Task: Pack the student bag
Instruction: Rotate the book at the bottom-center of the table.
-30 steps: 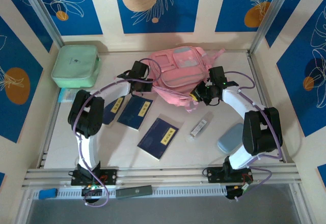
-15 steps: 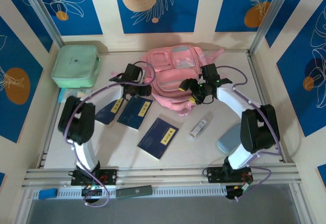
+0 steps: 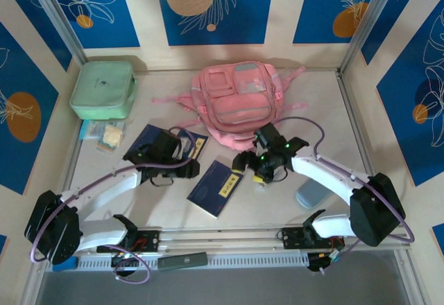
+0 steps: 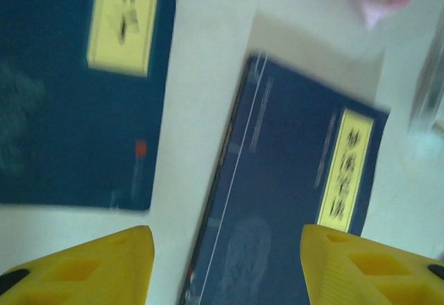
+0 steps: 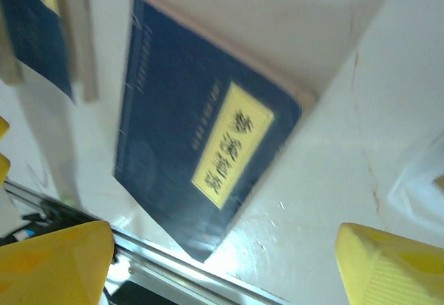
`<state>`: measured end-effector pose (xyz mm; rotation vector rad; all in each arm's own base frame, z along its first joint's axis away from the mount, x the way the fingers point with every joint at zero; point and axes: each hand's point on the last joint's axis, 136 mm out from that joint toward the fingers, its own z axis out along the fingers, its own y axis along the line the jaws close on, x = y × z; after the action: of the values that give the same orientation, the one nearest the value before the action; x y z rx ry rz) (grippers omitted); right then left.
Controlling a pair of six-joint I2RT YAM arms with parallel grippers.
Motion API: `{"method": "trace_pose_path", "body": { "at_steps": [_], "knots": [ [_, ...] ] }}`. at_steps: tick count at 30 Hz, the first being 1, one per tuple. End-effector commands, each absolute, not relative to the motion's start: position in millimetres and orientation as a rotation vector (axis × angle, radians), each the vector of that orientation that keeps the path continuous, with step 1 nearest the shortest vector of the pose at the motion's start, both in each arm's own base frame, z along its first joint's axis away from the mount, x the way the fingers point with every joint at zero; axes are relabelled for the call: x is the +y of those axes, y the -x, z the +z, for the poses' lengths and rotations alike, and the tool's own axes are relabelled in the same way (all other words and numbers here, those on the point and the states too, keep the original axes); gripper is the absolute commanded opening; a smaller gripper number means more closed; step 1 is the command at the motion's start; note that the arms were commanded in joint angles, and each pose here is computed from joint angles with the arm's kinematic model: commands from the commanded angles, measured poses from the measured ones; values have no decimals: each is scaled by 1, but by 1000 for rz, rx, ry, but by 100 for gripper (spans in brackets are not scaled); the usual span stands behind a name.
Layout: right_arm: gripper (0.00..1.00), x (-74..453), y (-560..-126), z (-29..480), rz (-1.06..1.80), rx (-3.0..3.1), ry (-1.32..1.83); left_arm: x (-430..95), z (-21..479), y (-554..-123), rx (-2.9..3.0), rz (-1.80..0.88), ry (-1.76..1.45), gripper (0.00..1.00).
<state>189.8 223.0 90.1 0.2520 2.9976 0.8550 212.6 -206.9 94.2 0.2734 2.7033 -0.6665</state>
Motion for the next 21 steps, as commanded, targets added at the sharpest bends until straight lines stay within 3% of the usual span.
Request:
{"method": "trace_pose_path", "body": {
  "at_steps": [1,7,14,21],
  "knots": [
    [84,237,-175,76,850,3023,-265,-199,76,-186,2801,-635,-239,60],
    [84,262,-167,48,835,3072,-233,-206,48,-174,2839,-695,-245,62],
    [83,275,-186,37,861,3045,-245,-226,36,-177,2815,-778,-275,62],
    [83,277,-211,41,908,3015,-277,-239,30,-151,2856,-829,-299,59]
  ]
}}
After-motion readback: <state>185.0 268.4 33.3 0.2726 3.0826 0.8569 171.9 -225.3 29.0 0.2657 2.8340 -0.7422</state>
